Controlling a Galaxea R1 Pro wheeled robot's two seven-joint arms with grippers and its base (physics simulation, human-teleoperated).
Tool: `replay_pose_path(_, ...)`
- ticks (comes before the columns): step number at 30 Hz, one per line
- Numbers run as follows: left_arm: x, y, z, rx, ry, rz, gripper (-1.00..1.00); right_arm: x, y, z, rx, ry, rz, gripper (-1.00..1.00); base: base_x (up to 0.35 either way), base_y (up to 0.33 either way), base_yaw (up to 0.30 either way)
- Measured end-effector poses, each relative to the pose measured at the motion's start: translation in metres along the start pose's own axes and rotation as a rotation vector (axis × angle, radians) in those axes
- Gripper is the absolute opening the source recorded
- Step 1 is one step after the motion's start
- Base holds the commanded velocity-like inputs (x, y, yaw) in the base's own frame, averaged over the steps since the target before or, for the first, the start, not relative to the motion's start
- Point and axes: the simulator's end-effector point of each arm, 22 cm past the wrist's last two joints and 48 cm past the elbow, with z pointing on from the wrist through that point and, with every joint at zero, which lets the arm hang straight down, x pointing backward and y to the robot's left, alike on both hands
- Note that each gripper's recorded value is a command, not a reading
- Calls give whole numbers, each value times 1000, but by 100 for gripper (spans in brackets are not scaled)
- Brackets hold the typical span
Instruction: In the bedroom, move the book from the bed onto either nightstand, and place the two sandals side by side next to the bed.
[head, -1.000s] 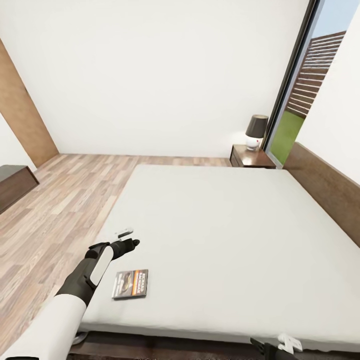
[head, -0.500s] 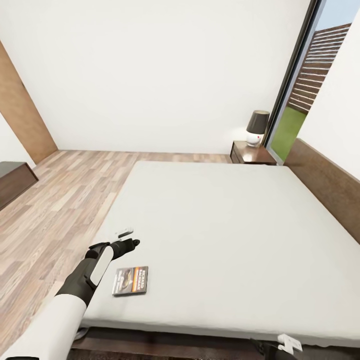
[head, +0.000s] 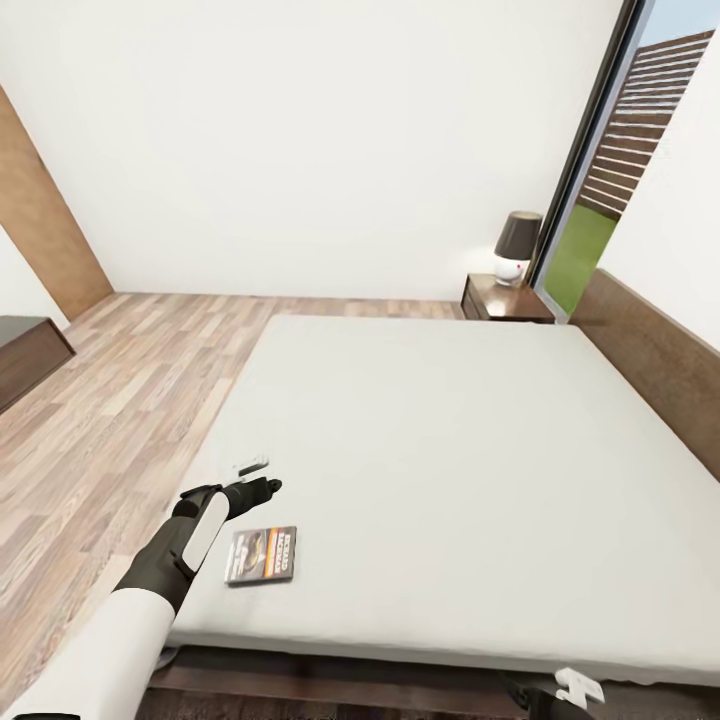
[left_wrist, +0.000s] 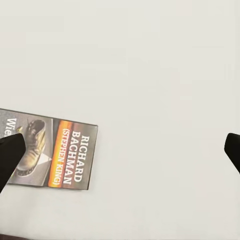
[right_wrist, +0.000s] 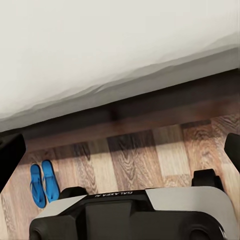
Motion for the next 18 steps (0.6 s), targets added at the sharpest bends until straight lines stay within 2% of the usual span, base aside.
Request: replay_pose_path(18,14,6,11,-9,27,-2,100,11,-6,3,10,23,7,100,0,0,0)
